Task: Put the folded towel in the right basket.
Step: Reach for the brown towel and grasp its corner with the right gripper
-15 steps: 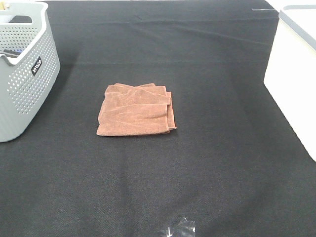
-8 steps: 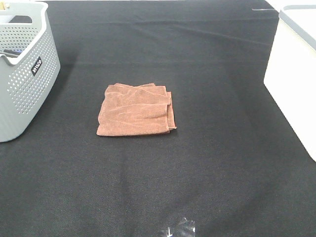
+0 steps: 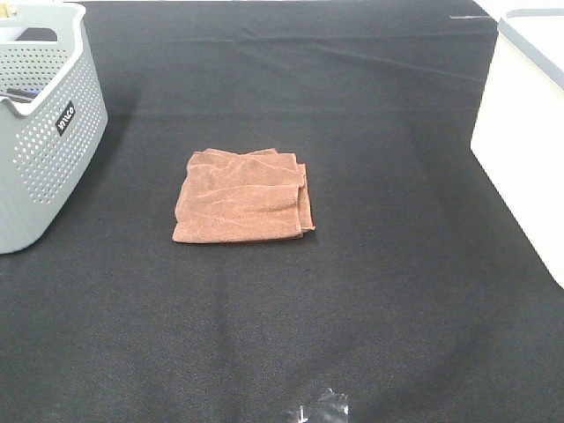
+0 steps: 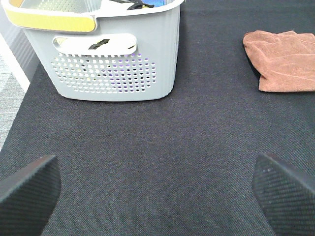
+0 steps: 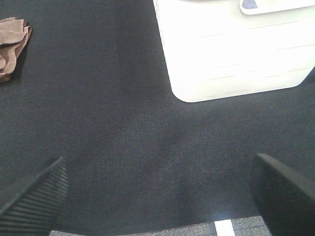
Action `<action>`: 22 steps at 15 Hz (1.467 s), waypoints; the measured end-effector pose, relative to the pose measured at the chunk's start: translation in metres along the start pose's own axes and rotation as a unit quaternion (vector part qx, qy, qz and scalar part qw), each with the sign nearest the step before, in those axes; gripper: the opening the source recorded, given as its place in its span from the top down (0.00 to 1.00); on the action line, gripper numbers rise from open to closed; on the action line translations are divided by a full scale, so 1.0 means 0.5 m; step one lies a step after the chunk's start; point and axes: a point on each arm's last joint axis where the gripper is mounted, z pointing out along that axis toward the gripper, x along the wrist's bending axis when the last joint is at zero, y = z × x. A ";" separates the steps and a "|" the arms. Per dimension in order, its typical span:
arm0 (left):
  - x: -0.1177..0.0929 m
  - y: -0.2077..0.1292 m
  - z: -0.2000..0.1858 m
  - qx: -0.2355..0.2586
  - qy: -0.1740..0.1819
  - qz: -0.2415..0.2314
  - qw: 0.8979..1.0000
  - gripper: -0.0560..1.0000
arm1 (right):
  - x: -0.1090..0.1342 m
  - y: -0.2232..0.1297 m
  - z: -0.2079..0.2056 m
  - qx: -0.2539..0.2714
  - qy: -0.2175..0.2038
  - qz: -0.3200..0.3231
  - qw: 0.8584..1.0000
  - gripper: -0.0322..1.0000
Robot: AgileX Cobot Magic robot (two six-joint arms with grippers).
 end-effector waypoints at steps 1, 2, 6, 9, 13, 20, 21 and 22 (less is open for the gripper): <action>0.000 0.000 0.000 0.000 0.000 0.000 1.000 0.01 | 0.000 0.000 0.000 0.000 0.000 0.000 1.000 0.03; 0.000 0.000 0.000 0.000 0.000 0.000 1.000 0.01 | 0.000 0.000 0.000 0.000 0.000 0.000 1.000 0.03; 0.000 0.000 0.000 0.000 0.000 0.000 1.000 0.01 | 0.000 0.000 0.000 0.000 0.000 0.000 1.000 0.03; 0.000 0.000 0.000 0.000 0.000 0.000 1.000 0.01 | 0.000 0.000 0.000 0.000 0.000 0.000 1.000 0.03; 0.000 0.000 0.000 0.000 0.000 0.000 1.000 0.01 | 0.000 0.000 0.000 0.000 0.000 0.000 1.000 0.03; 0.000 0.000 0.000 0.000 0.000 0.000 1.000 0.01 | -0.004 0.000 0.000 -0.001 -0.010 -0.005 1.000 0.03; 0.000 0.000 0.000 0.000 0.000 0.000 1.000 0.01 | -0.004 0.000 0.000 -0.001 -0.010 -0.005 1.000 0.03; 0.000 0.000 0.000 0.000 0.000 0.000 1.000 0.01 | -0.003 0.004 0.004 0.008 -0.011 -0.009 1.000 0.03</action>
